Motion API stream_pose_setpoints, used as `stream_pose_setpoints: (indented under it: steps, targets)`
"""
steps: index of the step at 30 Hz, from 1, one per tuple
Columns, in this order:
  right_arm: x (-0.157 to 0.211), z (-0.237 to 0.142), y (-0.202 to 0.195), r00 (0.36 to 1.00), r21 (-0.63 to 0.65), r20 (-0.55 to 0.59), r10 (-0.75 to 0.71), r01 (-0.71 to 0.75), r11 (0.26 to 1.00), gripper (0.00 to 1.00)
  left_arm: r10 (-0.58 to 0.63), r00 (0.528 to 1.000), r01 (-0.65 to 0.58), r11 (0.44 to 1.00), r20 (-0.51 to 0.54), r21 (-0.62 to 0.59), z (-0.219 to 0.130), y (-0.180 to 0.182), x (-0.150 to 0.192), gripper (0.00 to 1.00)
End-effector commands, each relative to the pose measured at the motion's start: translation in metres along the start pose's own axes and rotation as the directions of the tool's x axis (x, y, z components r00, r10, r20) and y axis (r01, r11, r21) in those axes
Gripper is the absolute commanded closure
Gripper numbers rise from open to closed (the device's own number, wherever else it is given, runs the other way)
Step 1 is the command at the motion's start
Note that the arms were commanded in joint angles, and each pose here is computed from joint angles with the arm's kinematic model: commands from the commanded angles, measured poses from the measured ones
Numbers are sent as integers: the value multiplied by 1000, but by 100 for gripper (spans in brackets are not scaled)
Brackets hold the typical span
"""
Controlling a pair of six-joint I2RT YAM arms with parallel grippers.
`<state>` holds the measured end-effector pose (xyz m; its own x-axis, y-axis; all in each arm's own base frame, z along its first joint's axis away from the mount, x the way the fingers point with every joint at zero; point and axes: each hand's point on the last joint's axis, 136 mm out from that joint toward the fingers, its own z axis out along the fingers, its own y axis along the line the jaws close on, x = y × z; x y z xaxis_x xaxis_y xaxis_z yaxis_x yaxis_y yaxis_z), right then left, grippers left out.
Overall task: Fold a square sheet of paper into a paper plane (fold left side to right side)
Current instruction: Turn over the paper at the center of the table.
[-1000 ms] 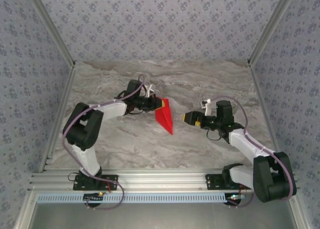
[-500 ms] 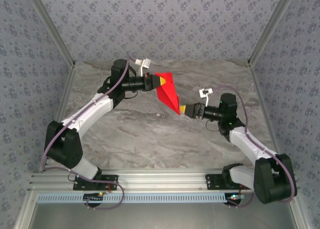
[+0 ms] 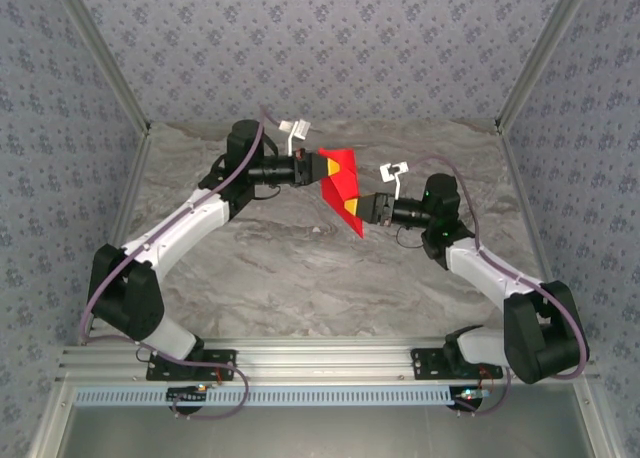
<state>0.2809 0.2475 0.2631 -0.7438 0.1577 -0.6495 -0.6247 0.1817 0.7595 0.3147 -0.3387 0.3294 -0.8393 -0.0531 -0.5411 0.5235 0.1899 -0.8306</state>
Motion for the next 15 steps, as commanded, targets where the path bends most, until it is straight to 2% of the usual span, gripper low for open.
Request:
stream_pose_setpoints:
  steps: [1, 4, 7, 11, 15]
  targets:
    - [-13, -1, 13, 999, -5, 26, -42, 42, 999, 59, 49, 999, -49, 998, 4, 37, -6, -21, -3, 99]
    - [-10, -5, 12, 998, 38, 22, -52, 51, 998, 77, 51, 999, -51, 999, -6, -10, -7, -12, 2, 79]
    - [-2, -11, 7, 997, 129, -10, -71, 72, 989, 83, 70, 998, -69, 991, 4, -118, -18, 4, 3, 49]
    - [16, -24, -14, 990, 343, -112, -86, 120, 932, 88, 103, 993, -79, 943, 60, -323, -53, 32, 2, 35]
    - [35, -41, -40, 958, 582, -265, -111, 251, 774, 90, 183, 975, -85, 832, 126, -548, -97, 52, 5, 30]
